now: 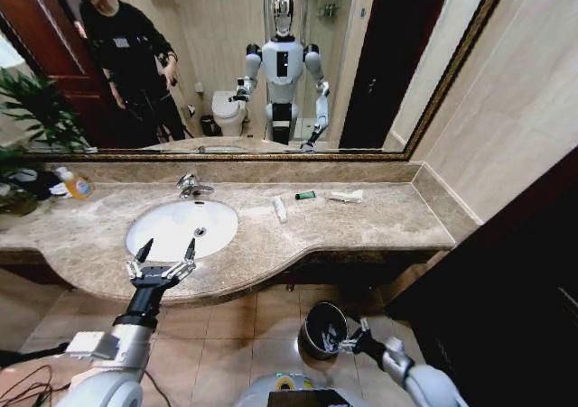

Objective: Pick up the trash from the sink and place it in the trash bin.

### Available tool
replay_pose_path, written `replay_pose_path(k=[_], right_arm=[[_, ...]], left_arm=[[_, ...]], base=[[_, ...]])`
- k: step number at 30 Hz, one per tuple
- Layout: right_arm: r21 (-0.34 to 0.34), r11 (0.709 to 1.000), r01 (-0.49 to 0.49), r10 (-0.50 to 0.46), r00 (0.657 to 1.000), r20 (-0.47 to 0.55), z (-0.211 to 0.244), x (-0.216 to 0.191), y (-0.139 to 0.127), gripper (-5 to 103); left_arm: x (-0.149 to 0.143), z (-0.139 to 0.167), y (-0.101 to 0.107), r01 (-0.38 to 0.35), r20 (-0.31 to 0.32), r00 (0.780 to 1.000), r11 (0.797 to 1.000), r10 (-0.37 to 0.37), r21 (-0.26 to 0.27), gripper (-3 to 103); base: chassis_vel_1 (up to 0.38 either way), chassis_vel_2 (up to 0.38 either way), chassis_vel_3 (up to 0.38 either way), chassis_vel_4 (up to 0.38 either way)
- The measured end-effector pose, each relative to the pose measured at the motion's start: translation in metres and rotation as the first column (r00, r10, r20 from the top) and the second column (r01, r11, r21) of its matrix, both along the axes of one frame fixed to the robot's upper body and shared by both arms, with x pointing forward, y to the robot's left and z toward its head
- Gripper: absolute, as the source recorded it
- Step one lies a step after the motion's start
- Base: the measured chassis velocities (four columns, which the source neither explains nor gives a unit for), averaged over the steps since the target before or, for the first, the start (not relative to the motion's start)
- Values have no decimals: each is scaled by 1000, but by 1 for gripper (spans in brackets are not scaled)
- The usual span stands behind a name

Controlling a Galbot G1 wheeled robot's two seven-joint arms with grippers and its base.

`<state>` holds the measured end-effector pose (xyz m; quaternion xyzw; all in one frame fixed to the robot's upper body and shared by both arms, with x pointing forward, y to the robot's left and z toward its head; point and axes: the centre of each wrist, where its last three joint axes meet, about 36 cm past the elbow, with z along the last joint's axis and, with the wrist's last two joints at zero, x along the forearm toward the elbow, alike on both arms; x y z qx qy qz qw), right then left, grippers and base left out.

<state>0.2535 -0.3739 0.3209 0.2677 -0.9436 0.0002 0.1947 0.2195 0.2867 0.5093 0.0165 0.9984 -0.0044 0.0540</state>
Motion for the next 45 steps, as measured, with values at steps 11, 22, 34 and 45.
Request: replay_pose_path(k=[11,22,34,45], right_arm=[[150,965,213,-244,941,233,149,69,21,100],[198,967,162,-219,925,310,198,105,90,100],[171,963,206,-252,915,316,192,162,119,100],[152,960,237,-271,926,264,185,192,145,100]], left_arm=[[0,0,0,0,0,1000,1000,0,0,100],[0,0,0,0,0,1000,1000,0,0,100],[0,0,0,0,0,1000,1000,0,0,100],[0,0,0,0,0,1000,1000,0,0,100]], base=[[0,0,0,0],[0,0,0,0],[0,0,0,0],[0,0,0,0]])
